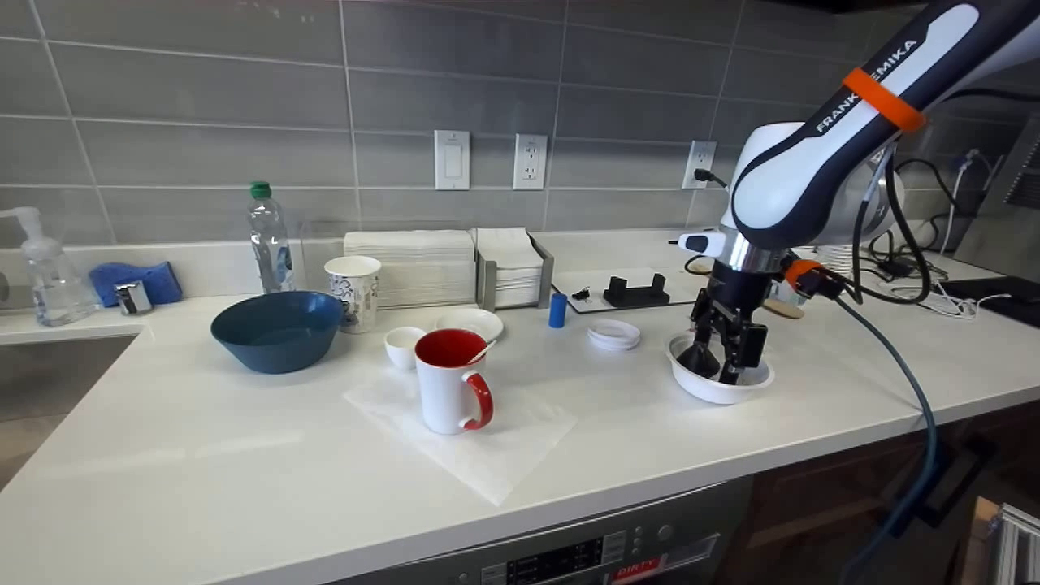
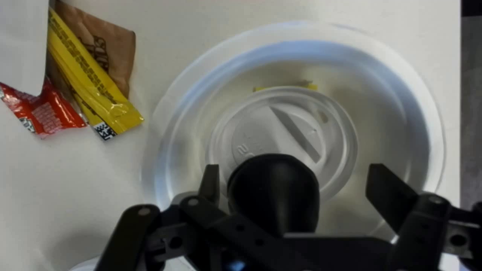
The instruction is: Remove the black object and the white lid from the bowl
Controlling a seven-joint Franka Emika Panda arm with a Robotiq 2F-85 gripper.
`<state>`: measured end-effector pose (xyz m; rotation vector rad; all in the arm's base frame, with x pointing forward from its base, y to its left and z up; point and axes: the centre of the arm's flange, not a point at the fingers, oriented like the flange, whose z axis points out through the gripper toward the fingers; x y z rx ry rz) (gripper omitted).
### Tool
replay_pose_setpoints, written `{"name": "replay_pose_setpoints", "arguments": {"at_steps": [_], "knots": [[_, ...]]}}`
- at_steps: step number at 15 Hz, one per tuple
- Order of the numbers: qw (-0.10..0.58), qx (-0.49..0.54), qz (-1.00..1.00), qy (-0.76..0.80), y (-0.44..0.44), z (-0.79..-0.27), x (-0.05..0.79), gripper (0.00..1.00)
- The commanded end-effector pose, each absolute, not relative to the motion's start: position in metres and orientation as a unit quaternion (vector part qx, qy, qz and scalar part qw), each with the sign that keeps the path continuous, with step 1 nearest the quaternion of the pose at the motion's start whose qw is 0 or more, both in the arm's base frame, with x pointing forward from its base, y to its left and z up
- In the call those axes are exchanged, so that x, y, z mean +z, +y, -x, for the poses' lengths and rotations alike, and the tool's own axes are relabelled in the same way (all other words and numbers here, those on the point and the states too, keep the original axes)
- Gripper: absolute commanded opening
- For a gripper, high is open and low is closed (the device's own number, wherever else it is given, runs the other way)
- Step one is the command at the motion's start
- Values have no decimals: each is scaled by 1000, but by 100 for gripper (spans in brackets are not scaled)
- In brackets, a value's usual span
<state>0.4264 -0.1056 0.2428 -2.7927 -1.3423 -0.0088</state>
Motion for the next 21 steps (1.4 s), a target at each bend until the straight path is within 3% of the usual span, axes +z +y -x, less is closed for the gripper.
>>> {"name": "replay_pose_setpoints", "arguments": {"at_steps": [1, 2, 6, 7, 8, 15, 17, 21], "knots": [[13, -26, 897, -441, -110, -430, 236, 100], [11, -28, 897, -441, -111, -431, 235, 96], [9, -35, 896, -443, -110, -431, 235, 63], [8, -36, 895, -444, -110, -431, 236, 65], [9, -36, 895, -445, -109, -431, 236, 55], [3, -50, 887, -458, -103, -425, 253, 20], [3, -53, 889, -455, -103, -421, 265, 29], [-8, -81, 891, -446, -108, -417, 302, 30]]}}
